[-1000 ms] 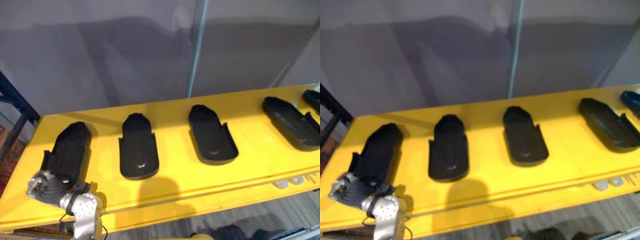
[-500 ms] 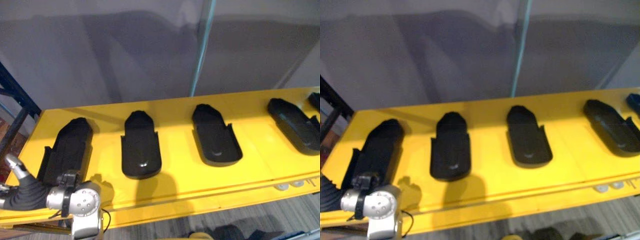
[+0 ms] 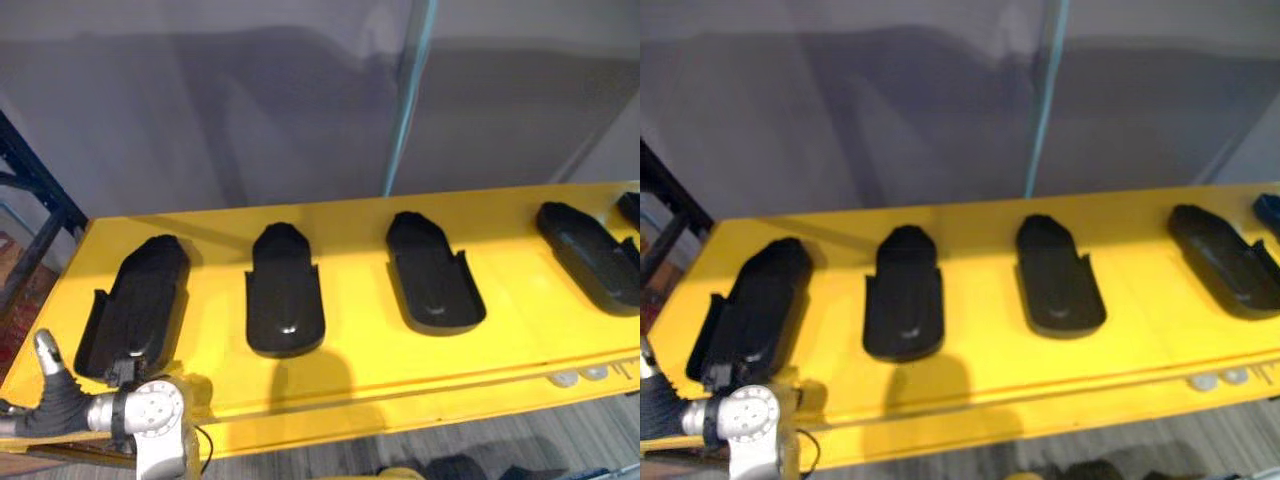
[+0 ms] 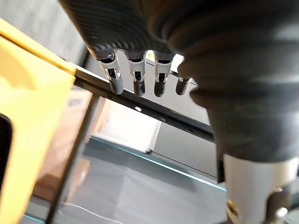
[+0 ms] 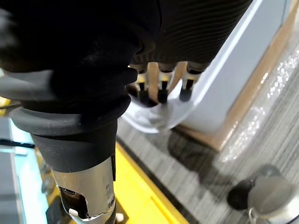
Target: Walk over and take plastic housings, then place them on the shelf
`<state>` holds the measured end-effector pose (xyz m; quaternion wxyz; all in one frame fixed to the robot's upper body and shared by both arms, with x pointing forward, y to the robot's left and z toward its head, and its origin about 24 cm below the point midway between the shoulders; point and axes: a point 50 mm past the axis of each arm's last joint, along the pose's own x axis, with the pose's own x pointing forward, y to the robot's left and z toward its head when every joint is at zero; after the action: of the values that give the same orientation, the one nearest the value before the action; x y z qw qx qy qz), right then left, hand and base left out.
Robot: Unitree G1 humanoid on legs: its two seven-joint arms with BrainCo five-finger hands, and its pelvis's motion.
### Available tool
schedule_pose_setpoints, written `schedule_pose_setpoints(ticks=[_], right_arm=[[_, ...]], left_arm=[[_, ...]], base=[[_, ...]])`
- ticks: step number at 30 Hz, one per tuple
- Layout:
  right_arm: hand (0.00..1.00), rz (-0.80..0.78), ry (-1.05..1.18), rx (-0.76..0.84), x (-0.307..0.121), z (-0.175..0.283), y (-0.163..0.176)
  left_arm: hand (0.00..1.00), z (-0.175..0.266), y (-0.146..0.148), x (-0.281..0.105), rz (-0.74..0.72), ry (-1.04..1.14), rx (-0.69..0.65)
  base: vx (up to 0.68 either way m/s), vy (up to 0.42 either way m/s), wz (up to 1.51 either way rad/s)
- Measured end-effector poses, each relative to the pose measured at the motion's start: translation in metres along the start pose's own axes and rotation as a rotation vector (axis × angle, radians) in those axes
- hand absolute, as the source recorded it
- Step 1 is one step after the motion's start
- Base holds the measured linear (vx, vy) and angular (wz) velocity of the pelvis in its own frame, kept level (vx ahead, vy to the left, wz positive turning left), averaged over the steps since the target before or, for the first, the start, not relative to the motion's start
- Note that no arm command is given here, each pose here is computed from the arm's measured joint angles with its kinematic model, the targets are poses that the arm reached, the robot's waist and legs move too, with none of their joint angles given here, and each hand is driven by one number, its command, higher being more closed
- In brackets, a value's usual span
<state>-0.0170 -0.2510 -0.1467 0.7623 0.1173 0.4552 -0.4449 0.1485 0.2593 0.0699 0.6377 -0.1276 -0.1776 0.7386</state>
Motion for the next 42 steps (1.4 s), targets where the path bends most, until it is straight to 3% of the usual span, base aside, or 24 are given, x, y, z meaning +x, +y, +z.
schedule_pose_setpoints(ticks=[5, 27, 42], right_arm=[[0.00, 0.008, -0.006, -0.011, 0.000, 0.002, 0.001], [0.00, 0.025, -0.023, -0.040, 0.002, 0.007, 0.001], [0.00, 0.040, -0.024, -0.062, 0.002, 0.009, 0.002]], left_arm=[[0.00, -0.014, 0.008, 0.007, 0.034, 0.060, 0.053], [0.00, -0.055, 0.023, 0.005, -0.078, 0.177, 0.273], [0.00, -0.064, 0.017, 0.000, -0.131, 0.198, 0.292]], base=[[0.00, 0.000, 0.00], [0.00, -0.005, -0.01], [-0.01, -0.013, -0.01]])
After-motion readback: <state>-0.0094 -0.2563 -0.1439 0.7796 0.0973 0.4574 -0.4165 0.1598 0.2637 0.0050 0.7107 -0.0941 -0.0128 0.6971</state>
